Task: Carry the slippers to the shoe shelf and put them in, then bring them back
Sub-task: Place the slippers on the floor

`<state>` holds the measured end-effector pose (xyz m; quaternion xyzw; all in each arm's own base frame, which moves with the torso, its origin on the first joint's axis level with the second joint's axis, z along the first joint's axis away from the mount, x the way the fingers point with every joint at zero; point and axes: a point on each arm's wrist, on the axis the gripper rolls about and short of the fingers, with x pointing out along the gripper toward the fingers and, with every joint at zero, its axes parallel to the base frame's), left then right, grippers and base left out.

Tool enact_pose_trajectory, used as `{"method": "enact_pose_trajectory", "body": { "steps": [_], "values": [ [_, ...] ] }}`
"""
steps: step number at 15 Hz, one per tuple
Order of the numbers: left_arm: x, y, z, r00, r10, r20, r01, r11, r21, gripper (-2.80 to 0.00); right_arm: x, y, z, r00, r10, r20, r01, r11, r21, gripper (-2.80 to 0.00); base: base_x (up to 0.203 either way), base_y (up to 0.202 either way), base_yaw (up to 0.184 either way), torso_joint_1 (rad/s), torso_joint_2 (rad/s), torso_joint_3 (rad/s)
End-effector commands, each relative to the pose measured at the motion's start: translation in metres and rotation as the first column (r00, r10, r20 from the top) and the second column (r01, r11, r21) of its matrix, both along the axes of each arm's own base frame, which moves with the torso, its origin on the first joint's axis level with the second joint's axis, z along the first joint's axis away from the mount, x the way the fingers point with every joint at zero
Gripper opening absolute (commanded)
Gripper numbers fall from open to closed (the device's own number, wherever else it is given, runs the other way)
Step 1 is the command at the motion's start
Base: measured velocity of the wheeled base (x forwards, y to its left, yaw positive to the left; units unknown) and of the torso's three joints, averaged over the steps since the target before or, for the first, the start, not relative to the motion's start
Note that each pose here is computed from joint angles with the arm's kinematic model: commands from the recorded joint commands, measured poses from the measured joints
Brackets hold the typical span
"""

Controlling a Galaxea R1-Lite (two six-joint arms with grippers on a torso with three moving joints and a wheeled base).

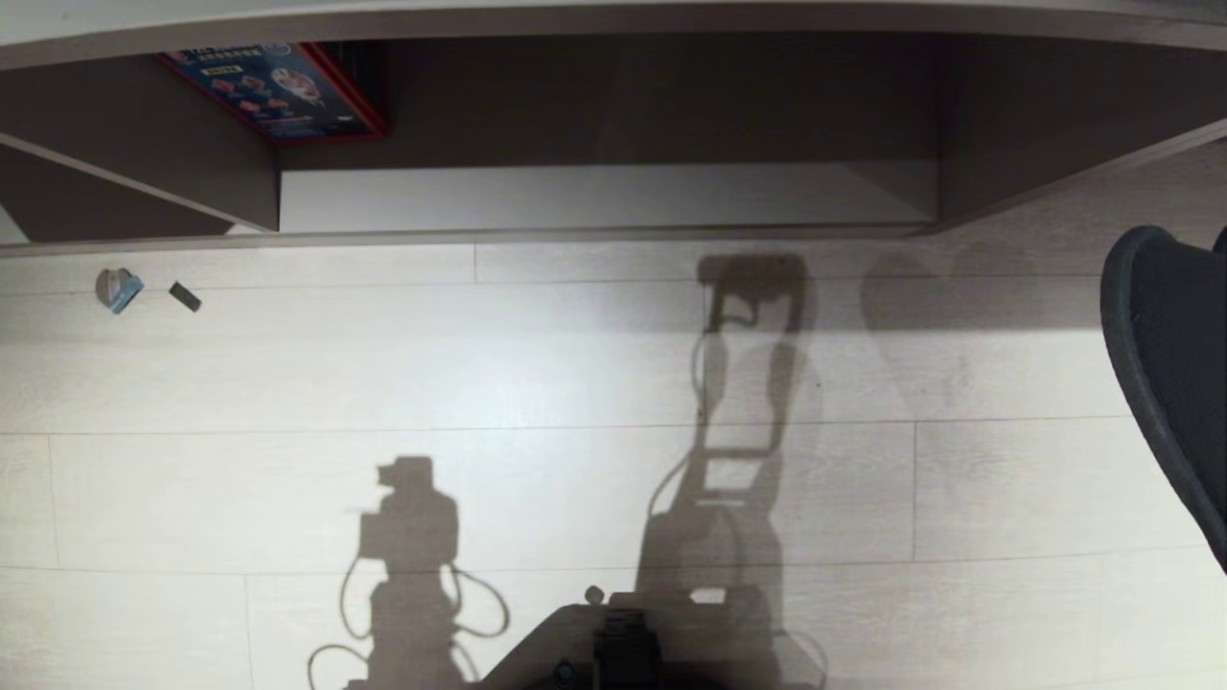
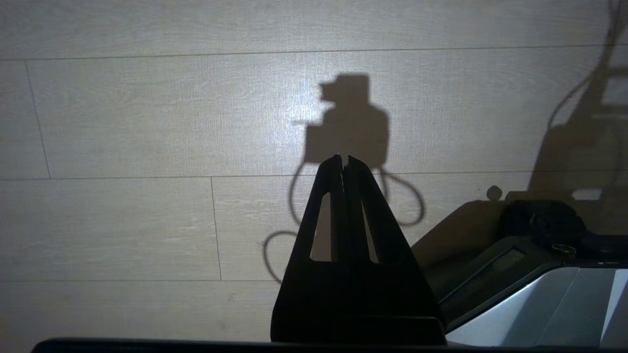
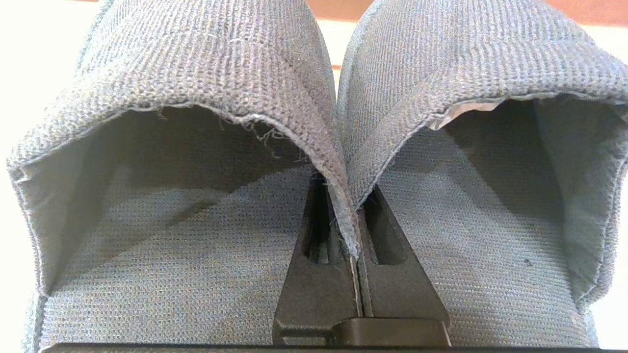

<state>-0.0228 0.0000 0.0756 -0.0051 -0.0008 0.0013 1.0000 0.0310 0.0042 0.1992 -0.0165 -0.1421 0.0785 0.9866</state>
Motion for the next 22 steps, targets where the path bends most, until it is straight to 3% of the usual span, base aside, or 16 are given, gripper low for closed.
{"method": "enact_pose_trajectory", "body": {
  "steps": [1,6,8,12,16,22],
  "values": [
    [0.000,0.000,0.000,1.000,0.001,0.000,-0.001,1.000,0.000,-2.80,-0.009,0.000,-0.005,0.999,0.003,0.032,-0.002,1.000,-0.017,-2.80,0.000,0.000,0.000,-0.002,0.01,0.202],
    [0.000,0.000,0.000,1.000,0.001,0.000,-0.001,1.000,0.000,-2.80,-0.033,0.001,-0.046,0.996,0.057,0.071,-0.053,0.997,-0.053,-2.80,0.000,0.000,0.000,0.000,0.00,0.204],
    [0.000,0.000,0.000,1.000,0.001,0.000,-0.001,1.000,0.000,-2.80,-0.036,0.001,-0.064,0.998,0.060,0.024,-0.058,0.997,-0.052,-2.80,0.000,0.000,0.000,-0.002,0.00,0.205],
    [0.000,0.000,0.000,1.000,0.001,0.000,-0.001,1.000,0.000,-2.80,-0.051,0.000,-0.106,0.987,0.024,-0.160,-0.032,0.998,-0.045,-2.80,0.000,0.000,0.000,-0.002,0.00,0.204],
    [0.000,0.000,0.000,1.000,0.001,0.000,-0.001,1.000,0.000,-2.80,-0.054,-0.004,-0.118,0.965,-0.156,-0.210,0.146,0.987,-0.063,-2.80,0.000,0.000,0.000,0.004,0.00,0.202],
    [0.000,0.000,0.000,1.000,0.001,0.000,-0.001,1.000,0.000,-2.80,-0.054,-0.004,-0.121,0.956,-0.155,-0.249,0.147,0.988,-0.049,-2.80,0.000,0.000,0.000,0.002,0.00,0.204]
  ]
}}
